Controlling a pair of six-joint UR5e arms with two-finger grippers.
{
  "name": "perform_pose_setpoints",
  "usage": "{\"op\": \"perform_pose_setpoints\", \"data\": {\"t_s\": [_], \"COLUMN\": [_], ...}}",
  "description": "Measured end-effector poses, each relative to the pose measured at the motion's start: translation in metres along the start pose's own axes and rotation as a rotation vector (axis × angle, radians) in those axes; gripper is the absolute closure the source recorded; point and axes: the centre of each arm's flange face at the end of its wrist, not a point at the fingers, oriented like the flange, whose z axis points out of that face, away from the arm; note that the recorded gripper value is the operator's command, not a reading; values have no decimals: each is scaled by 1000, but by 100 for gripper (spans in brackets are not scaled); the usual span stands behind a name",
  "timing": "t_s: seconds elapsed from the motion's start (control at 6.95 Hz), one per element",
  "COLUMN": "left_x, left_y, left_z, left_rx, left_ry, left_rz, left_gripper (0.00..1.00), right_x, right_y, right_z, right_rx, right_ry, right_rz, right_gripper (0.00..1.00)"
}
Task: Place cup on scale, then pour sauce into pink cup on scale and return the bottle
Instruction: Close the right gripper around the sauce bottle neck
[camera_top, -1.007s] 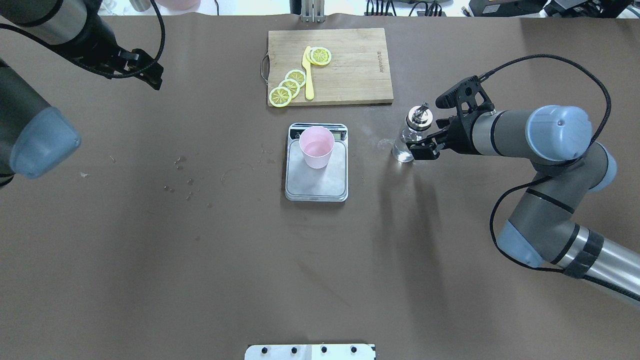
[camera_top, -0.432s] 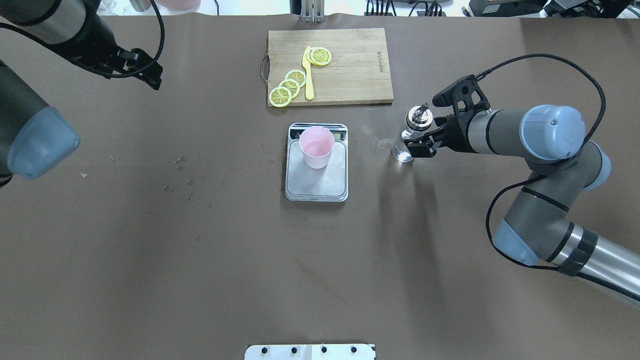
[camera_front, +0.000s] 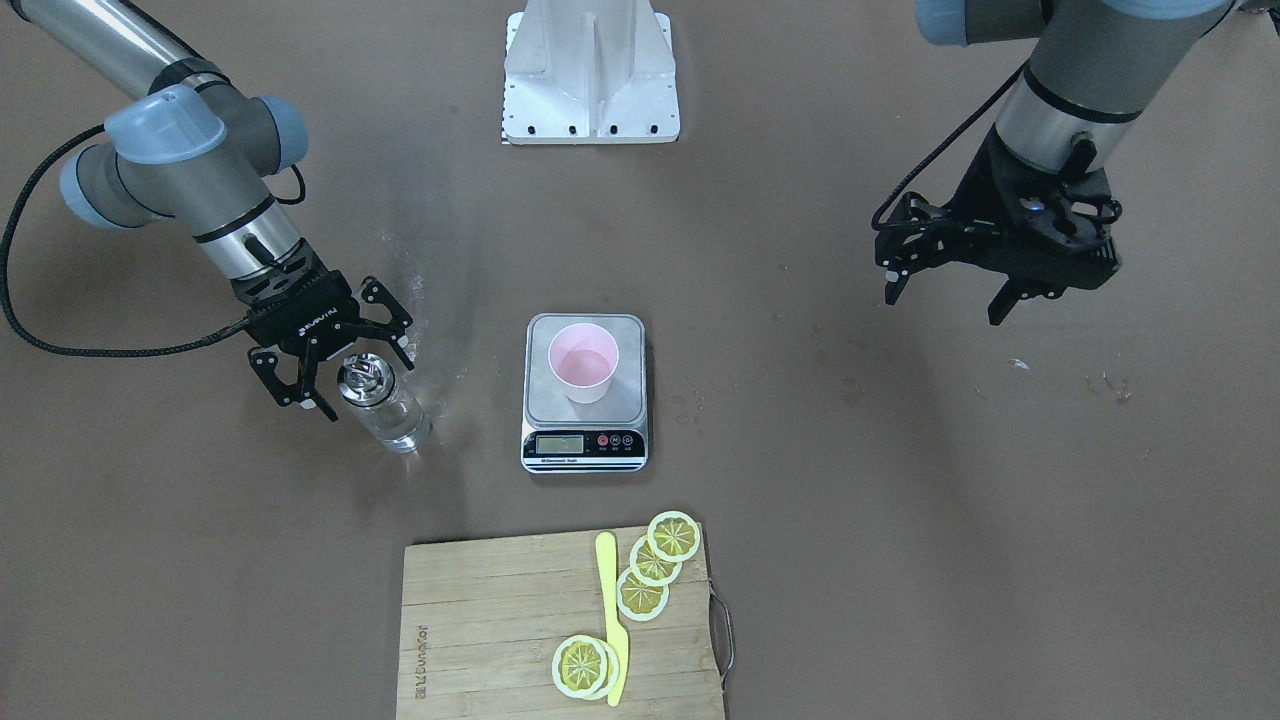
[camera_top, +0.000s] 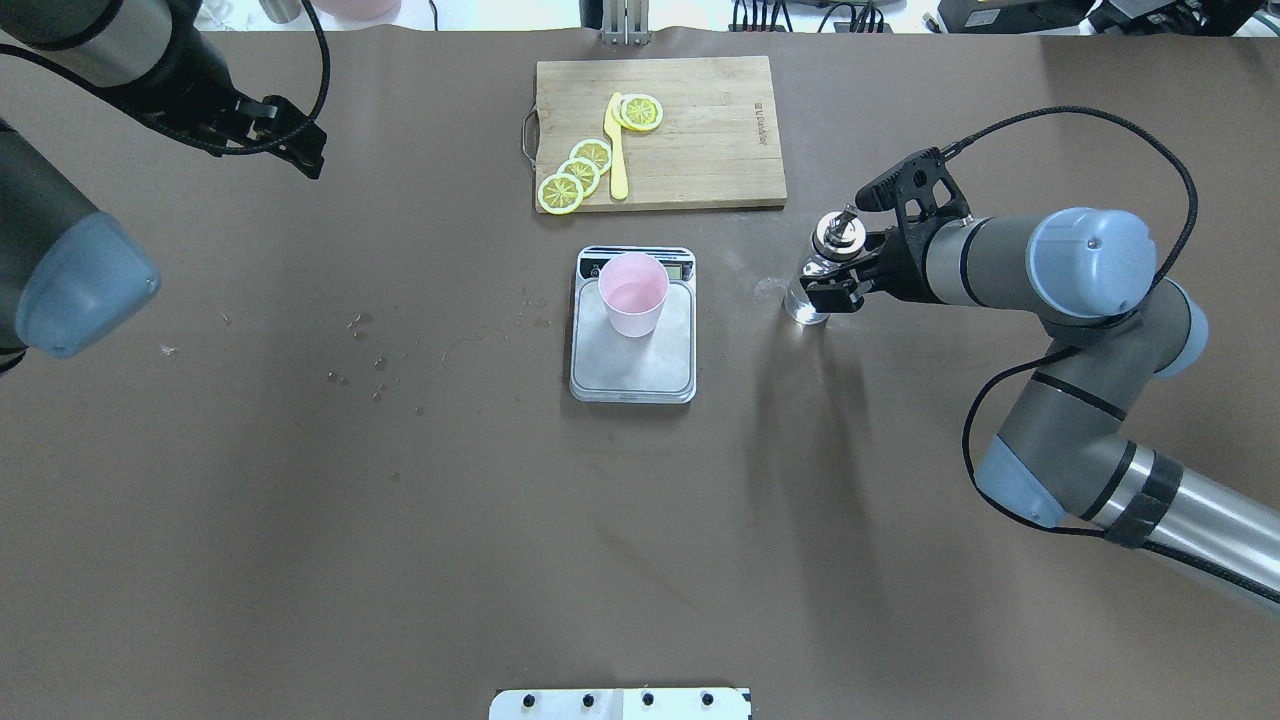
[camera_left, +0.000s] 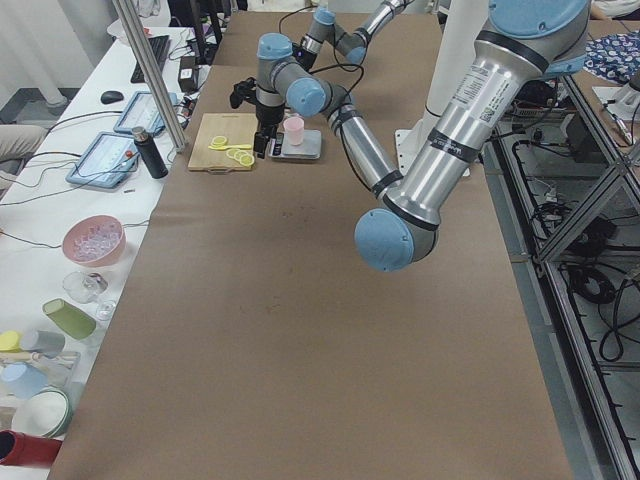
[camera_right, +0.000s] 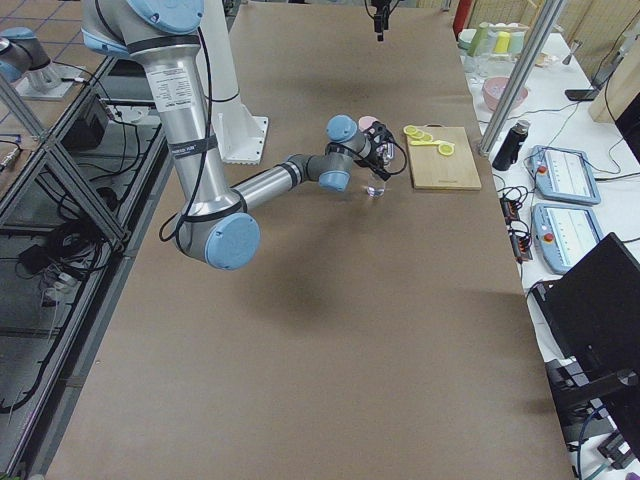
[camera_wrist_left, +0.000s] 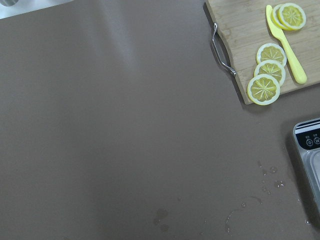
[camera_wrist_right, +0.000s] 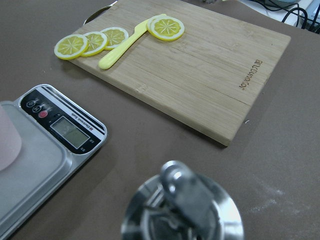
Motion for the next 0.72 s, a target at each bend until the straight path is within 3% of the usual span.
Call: {"op": "perform_pose_setpoints", "data": {"t_s": [0.43,0.72], "left_x": [1,1], "left_y": [1,1], "left_z": [-2,-1], "left_rx": [-4,-7], "left_ry": [-3,-4], "left_rz": [-3,-4], "left_gripper": [3,3], "right_x": [0,1], "right_y": [2,4], "right_z": [5,7], "right_rx": [-8,-11], "right_ry": [1,6], "right_rz": [0,1], "right_gripper": [4,27]}}
